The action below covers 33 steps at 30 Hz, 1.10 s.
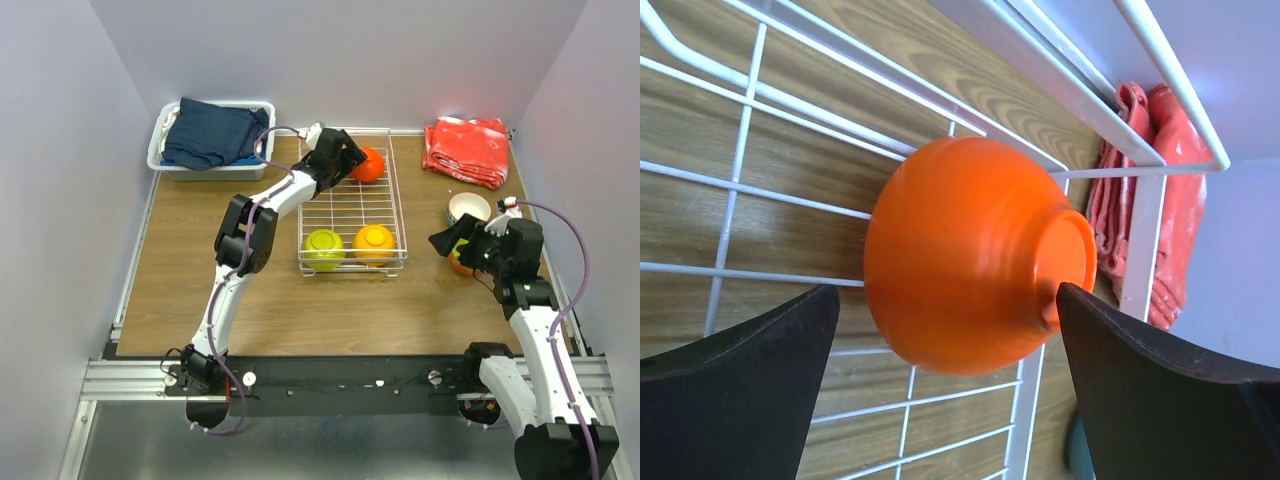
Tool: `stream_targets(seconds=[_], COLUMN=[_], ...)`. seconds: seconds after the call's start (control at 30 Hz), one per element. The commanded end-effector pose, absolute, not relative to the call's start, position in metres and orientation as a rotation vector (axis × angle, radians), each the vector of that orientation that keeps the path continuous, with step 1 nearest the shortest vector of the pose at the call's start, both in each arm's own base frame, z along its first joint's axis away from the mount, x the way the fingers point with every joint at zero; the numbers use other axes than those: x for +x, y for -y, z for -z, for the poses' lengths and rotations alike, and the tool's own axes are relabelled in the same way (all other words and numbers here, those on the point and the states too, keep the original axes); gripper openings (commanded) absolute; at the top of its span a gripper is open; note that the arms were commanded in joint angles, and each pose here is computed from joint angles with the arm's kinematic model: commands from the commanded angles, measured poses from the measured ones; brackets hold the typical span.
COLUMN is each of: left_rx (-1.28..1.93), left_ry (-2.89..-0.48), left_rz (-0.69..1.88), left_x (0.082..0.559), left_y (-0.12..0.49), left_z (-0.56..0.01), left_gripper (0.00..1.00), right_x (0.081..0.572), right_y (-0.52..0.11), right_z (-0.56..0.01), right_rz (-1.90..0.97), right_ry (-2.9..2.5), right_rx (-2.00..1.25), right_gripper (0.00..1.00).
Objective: Unload the bowls from the dish rack
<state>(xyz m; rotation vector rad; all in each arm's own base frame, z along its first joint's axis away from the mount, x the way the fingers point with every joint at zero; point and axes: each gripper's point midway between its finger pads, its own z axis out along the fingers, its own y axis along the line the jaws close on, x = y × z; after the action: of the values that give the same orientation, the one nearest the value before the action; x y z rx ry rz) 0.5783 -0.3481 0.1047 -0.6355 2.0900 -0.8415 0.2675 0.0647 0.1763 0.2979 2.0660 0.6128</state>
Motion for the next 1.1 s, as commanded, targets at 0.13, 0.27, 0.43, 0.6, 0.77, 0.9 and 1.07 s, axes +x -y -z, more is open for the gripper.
stream_targets(seconds=[0.13, 0.27, 0.43, 0.6, 0.77, 0.9, 1.07], left_rx=[-0.686, -0.684, -0.691, -0.712, -0.731, -0.752, -0.739], left_ry=[-2.095, -2.079, -2.051, -2.025, -2.001, -1.951, -1.922], left_rz=[0.983, 1.050, 1.077, 1.089, 1.122, 1.155, 1.174], left_x=[0.584, 0.584, 0.587, 0.589, 0.588, 0.587, 0.587], left_y=[0.367, 0.376, 0.377, 0.377, 0.377, 0.375, 0.375], left_z=[-0.090, -0.097, -0.108, -0.115, -0.122, -0.136, -0.151], left_gripper=[0.99, 0.95, 0.86, 0.71, 0.68, 0.62, 0.55], right_x=[0.268, 0.268, 0.268, 0.268, 0.267, 0.267, 0.267], right_y=[-0.068, -0.068, -0.069, -0.069, -0.069, -0.070, -0.070], right_z=[-0.175, -0.173, -0.174, -0.172, -0.173, -0.173, -0.175], right_rz=[-0.616, -0.614, -0.618, -0.621, -0.622, -0.625, -0.624], right_ry=[-2.055, -2.059, -2.056, -2.059, -2.058, -2.057, -2.051], right_rx=[0.259, 0.260, 0.256, 0.254, 0.252, 0.249, 0.244], right_gripper=[1.00, 1.00, 1.00, 1.00, 1.00, 1.00, 1.00])
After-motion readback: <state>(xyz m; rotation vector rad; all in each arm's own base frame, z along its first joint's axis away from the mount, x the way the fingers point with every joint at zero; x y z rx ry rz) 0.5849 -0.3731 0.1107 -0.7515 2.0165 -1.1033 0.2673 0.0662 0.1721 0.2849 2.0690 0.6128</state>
